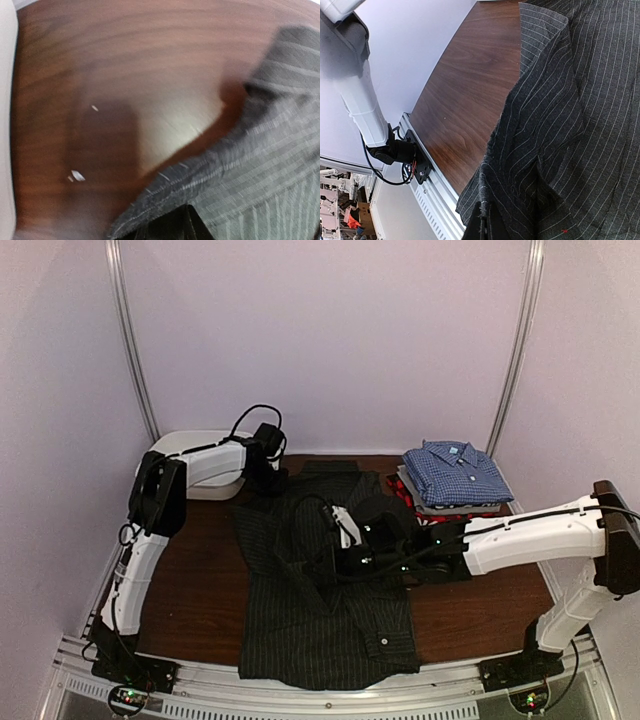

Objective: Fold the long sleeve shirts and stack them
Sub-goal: Move the 1/3-folded shirt to the center of the board, then pick up the 1/3-folded shirt from the center of the board.

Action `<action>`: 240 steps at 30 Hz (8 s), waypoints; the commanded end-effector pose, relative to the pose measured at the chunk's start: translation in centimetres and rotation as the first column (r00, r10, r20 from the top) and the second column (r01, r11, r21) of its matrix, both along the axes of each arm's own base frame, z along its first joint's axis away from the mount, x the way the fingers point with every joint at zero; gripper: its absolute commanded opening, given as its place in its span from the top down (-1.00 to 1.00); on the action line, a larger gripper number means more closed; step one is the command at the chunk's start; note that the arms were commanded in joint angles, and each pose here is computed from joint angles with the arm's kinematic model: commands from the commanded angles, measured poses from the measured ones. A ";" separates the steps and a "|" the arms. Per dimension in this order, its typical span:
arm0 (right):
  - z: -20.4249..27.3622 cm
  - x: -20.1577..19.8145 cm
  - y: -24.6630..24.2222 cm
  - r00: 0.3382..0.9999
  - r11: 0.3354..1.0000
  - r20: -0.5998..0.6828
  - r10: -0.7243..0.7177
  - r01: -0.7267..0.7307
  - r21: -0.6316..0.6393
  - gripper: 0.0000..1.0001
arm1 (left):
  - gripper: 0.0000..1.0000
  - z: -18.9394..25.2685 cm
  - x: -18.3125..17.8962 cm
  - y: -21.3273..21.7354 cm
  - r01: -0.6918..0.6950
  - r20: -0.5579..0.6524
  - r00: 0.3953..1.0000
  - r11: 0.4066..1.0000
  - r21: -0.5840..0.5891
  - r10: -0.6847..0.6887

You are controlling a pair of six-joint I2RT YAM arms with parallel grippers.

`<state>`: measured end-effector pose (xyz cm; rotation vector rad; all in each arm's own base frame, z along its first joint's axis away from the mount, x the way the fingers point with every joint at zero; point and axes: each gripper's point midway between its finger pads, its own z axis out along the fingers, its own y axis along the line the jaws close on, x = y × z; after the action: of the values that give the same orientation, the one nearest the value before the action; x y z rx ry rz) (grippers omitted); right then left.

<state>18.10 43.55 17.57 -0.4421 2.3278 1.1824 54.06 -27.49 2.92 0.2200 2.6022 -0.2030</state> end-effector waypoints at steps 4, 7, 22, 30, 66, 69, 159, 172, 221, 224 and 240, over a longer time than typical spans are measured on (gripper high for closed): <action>2.3 0.6 -0.4 0.999 0.999 0.028 -0.033 0.032 0.018 1.00 | 0.47 -0.5 3.4 3.5 -0.080 0.033 0.996 0.995 0.065 0.078; 2.4 0.8 -0.6 0.999 0.999 0.034 -0.040 0.040 0.015 1.00 | 0.43 -0.2 3.9 2.9 -0.060 0.046 0.997 0.997 0.038 0.058; 4.0 3.2 -2.7 0.985 0.990 0.116 -0.131 0.136 -0.038 1.00 | 0.13 12.8 3.3 -1.1 0.109 0.185 0.980 0.974 -0.199 -0.072; 6.5 5.8 -6.3 0.948 0.964 0.218 -0.230 0.253 -0.080 1.00 | 0.09 20.4 0.1 -0.2 0.133 0.255 0.965 0.958 -0.254 -0.067; 2.9 13.6 -22.0 0.834 0.803 0.291 -0.469 0.540 -0.253 1.00 | 0.12 3.3 -37.9 4.3 -0.037 -0.258 0.965 0.950 -0.309 -0.047; 1.7 12.6 -20.7 0.870 0.842 0.255 -0.422 0.481 -0.245 1.00 | 0.13 2.1 -41.2 3.7 -0.021 -0.316 0.945 0.953 -0.302 -0.079; -4.7 6.8 -6.8 0.992 0.969 0.124 -0.004 0.034 -0.243 1.00 | 1.00 3.8 -46.3 1.7 0.198 -0.379 0.890 0.964 -0.178 -0.253; -15.9 9.6 -5.4 0.997 0.904 0.028 -0.071 0.077 -0.420 1.00 | 1.00 1.2 -41.1 2.2 0.143 -0.345 0.921 0.981 -0.134 -0.181; -6.0 15.8 -4.4 0.986 0.933 0.148 -0.074 0.121 -0.340 1.00 | 0.25 8.1 -38.0 -2.0 0.212 -0.250 0.905 0.875 -0.435 -0.344; -6.5 15.3 -4.7 0.988 0.932 0.137 -0.074 0.117 -0.343 1.00 | 0.38 6.8 -38.1 -4.6 0.238 -0.262 0.885 0.857 -0.457 -0.385; -11.3 13.2 -3.8 0.997 0.924 0.068 -0.037 0.060 -0.378 1.00 | 0.48 -1.8 -42.9 -5.8 0.245 -0.445 0.790 0.882 -0.403 -0.423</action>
<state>31.68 39.49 7.50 -0.5335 2.4866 0.6844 11.33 -33.28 1.96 0.5987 2.9720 -0.9294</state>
